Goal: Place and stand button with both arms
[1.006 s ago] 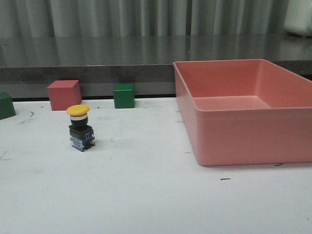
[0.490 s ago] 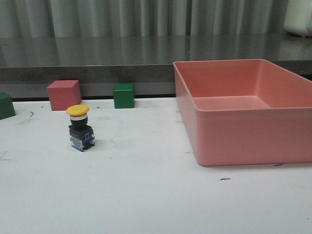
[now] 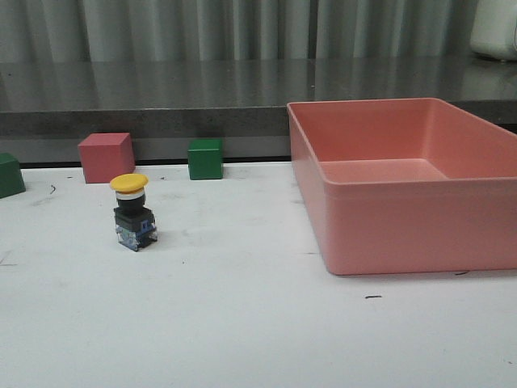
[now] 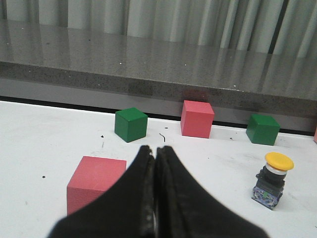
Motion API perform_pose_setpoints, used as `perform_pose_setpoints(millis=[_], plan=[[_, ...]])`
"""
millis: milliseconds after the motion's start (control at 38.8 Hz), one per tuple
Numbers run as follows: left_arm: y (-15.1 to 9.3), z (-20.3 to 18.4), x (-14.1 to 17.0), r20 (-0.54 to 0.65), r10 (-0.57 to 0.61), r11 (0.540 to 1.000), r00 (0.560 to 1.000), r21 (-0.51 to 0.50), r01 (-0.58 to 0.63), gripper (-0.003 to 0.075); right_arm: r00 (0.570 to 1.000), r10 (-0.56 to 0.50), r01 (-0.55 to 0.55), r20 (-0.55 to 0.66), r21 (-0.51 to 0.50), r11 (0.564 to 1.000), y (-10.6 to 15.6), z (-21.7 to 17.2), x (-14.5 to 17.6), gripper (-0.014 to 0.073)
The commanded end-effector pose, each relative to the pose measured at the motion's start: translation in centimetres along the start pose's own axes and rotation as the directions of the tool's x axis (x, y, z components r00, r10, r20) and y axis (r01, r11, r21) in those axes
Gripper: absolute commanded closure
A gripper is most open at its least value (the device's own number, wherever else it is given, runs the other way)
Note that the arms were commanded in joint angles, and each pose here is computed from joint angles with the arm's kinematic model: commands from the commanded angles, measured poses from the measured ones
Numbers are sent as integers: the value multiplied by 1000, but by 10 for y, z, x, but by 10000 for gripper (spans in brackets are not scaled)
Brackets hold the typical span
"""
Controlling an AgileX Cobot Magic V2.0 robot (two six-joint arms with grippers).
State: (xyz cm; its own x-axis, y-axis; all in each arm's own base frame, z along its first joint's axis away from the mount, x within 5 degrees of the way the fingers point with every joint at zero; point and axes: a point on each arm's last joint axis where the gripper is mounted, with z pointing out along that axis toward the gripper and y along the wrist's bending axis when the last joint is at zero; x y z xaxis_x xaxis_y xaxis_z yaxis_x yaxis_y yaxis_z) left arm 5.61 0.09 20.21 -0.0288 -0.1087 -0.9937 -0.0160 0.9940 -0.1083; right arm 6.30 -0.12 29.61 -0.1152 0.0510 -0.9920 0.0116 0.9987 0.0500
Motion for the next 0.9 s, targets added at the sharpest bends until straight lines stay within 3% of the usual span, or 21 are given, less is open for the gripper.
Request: perform_pose_setpoints(millis=[0, 594, 877], plan=[[-1, -2, -6, 99, -20, 1000, 995, 15, 19, 740, 994, -23, 23, 104, 0, 1000, 1, -2, -16, 659], [-1, -2, -6, 99, -20, 1000, 995, 15, 19, 741, 995, -26, 26, 100, -6, 1000, 1, -1, -11, 659], [-1, -2, -6, 99, -20, 1000, 995, 15, 19, 741, 995, 18, -6, 100, -120, 993, 5, 2, 46, 659]])
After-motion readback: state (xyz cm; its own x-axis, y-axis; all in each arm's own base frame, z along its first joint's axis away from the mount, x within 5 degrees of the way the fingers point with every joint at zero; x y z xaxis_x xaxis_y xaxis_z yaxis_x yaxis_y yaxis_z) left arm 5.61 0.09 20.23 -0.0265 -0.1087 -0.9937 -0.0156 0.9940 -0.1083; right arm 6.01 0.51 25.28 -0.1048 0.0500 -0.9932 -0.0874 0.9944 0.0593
